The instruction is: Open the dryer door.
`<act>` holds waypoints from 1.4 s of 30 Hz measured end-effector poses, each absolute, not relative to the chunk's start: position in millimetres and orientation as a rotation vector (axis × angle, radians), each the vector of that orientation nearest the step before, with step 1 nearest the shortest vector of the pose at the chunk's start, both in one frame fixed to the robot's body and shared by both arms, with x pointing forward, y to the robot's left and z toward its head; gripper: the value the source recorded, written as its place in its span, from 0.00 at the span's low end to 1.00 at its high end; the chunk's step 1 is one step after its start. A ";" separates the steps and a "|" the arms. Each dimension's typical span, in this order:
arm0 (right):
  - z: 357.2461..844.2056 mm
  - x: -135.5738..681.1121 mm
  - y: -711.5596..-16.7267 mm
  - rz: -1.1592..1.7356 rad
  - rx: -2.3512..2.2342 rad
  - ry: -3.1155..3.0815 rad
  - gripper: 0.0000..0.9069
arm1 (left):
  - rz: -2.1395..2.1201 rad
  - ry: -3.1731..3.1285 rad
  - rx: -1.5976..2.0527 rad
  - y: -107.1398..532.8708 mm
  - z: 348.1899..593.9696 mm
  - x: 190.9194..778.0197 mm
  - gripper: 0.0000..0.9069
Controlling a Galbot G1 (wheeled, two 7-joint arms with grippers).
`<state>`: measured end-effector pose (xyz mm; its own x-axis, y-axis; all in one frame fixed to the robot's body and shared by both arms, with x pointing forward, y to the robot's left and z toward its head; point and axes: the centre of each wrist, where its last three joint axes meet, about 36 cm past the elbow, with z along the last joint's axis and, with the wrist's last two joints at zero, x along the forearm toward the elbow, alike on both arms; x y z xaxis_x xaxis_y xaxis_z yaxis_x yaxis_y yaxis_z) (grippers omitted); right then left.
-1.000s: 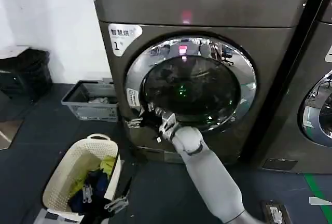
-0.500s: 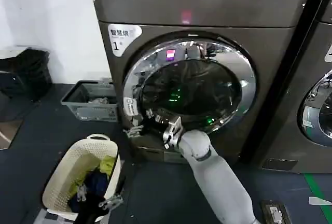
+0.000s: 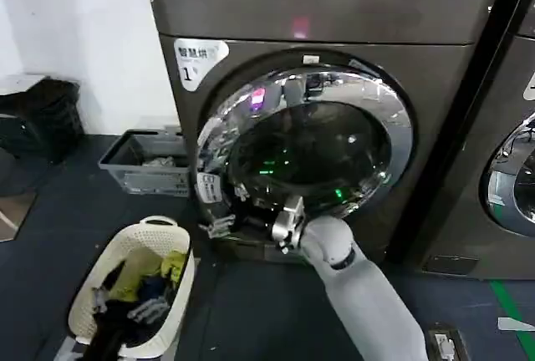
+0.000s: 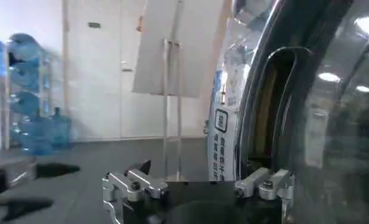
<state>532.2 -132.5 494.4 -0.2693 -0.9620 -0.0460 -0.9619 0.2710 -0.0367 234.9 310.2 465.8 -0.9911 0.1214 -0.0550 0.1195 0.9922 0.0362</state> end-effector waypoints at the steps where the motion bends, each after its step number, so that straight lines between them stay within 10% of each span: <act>1: 494.0 532.0 -134.3 0.000 -1.877 2.445 1.00 | 0.053 3.075 0.177 313.7 467.3 236.2 1.00; 42: 499.4 447.0 -251.6 -0.252 -2.190 2.150 1.00 | 0.006 2.910 0.399 337.5 497.7 326.9 1.00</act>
